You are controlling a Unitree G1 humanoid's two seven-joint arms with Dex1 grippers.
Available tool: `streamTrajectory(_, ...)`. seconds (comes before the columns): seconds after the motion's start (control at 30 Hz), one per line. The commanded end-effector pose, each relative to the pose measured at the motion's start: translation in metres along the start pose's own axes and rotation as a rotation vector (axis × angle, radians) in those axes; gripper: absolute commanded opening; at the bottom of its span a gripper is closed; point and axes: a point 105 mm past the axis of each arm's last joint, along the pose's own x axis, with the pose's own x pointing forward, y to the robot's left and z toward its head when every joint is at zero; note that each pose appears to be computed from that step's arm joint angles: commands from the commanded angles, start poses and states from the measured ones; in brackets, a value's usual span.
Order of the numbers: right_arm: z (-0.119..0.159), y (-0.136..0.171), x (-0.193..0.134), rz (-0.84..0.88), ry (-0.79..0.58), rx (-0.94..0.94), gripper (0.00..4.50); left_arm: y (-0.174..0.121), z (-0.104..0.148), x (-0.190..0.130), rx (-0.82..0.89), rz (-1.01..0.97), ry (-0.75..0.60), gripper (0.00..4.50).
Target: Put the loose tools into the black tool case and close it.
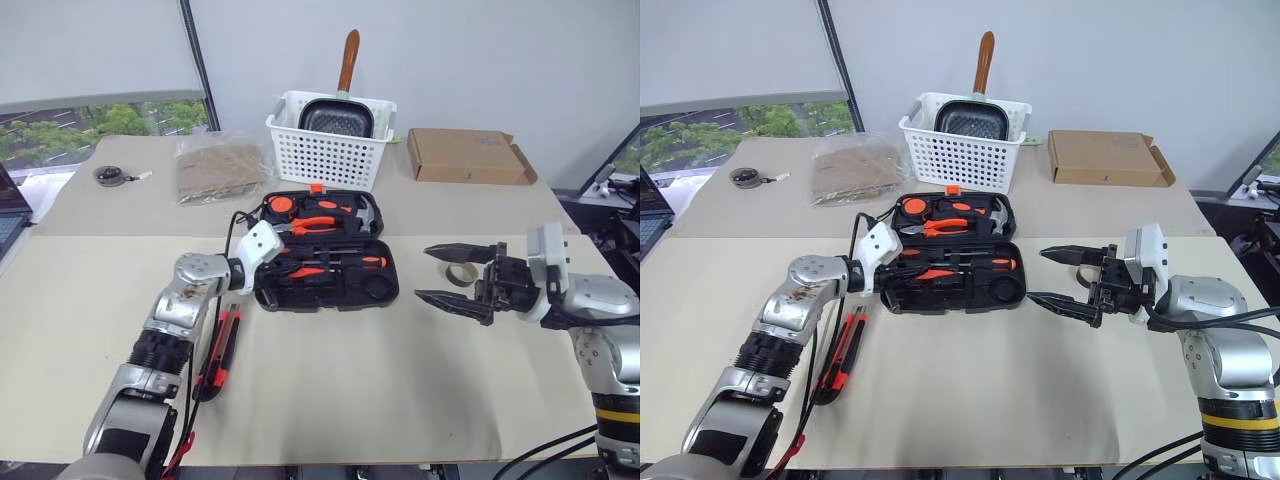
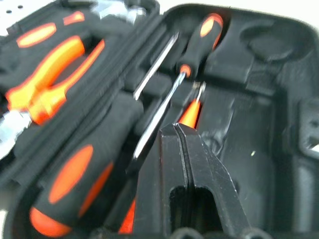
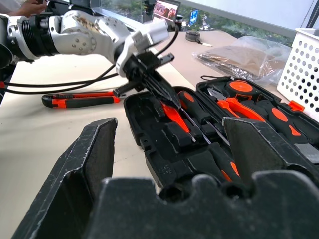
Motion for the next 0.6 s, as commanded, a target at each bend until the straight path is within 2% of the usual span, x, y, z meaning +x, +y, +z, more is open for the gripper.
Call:
streamTrajectory(0.03,0.011,-0.002,-0.001,-0.003,-0.019,-0.056,3.91,0.005,-0.012,0.005,0.036,0.028,0.09,0.04)
streamTrajectory(0.4,0.009,-0.001,-0.003,-0.013,-0.013,-0.058,3.91,0.001,-0.029,0.012,-0.007,0.002,0.161,0.04)
streamTrajectory(0.47,0.009,-0.001,-0.004,-0.015,-0.012,-0.058,3.91,0.004,-0.021,0.009,-0.015,0.018,0.123,0.04)
streamTrajectory(0.6,0.007,-0.002,-0.004,-0.012,-0.01,-0.056,3.91,0.012,0.009,-0.006,0.003,0.048,-0.021,0.04)
